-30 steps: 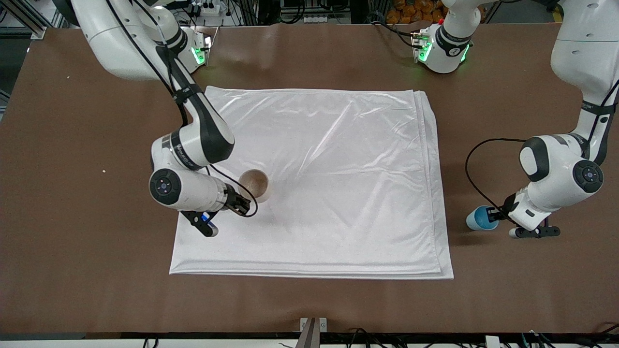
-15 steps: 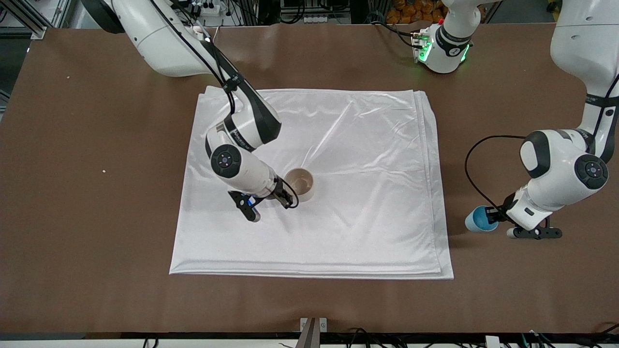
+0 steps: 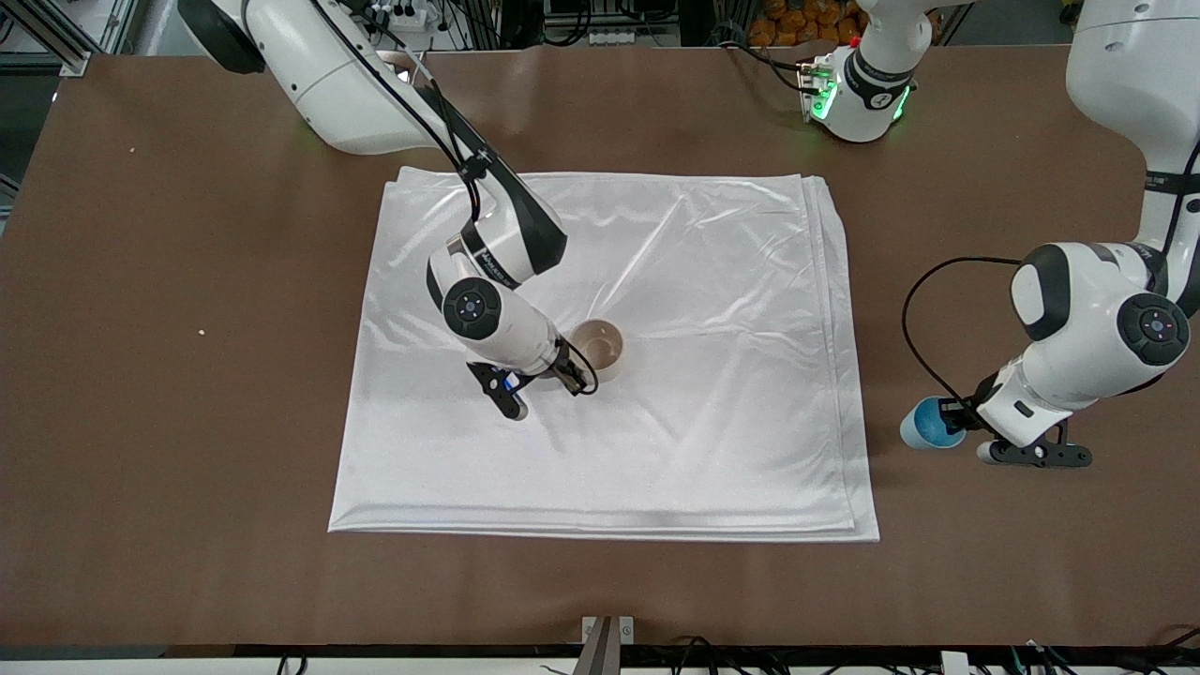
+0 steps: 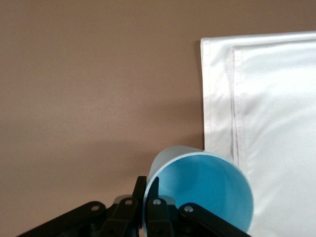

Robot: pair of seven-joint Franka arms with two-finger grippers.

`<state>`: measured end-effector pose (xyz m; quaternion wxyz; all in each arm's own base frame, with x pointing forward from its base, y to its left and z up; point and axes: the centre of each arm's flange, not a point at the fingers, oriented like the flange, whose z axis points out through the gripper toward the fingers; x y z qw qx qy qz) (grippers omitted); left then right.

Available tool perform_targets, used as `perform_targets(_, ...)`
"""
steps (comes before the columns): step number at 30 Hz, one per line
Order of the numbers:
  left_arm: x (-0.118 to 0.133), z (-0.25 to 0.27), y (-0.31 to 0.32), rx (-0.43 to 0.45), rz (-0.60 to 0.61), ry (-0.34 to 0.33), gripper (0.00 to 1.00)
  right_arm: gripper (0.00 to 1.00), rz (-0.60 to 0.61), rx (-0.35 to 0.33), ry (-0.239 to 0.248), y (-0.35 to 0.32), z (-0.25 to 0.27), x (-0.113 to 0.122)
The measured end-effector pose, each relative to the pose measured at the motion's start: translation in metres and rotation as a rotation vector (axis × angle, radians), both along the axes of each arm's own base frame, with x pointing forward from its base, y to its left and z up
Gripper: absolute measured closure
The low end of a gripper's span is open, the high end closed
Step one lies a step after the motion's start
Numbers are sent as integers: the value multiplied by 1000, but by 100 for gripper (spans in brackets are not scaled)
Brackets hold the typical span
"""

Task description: Place blue cup into white mug on cloth

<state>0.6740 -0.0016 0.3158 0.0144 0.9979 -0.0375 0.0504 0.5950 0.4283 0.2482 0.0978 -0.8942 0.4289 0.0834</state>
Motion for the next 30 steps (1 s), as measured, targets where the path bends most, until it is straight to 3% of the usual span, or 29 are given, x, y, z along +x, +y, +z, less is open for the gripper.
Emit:
perform_targets(3, 1, 6, -3, 3, -7, 2, 96, 79, -4, -2, 2, -1, -2, 0)
perform_targets(15, -3, 35, -54, 4, -2, 16, 96, 25, -17, -7, 0, -6, -2, 5)
perform_targets(20, -9, 50, -78, 6, 10, 32, 96, 17, -36, -13, -15, -21, 4, 18)
perform_targets(24, -14, 63, -99, 8, 24, 39, 96, 1, 1, -90, -8, -42, 9, 29)
perform_targets(30, -23, 80, -136, -4, 35, 31, 96, 0, 132, -203, 13, -79, 11, 41)
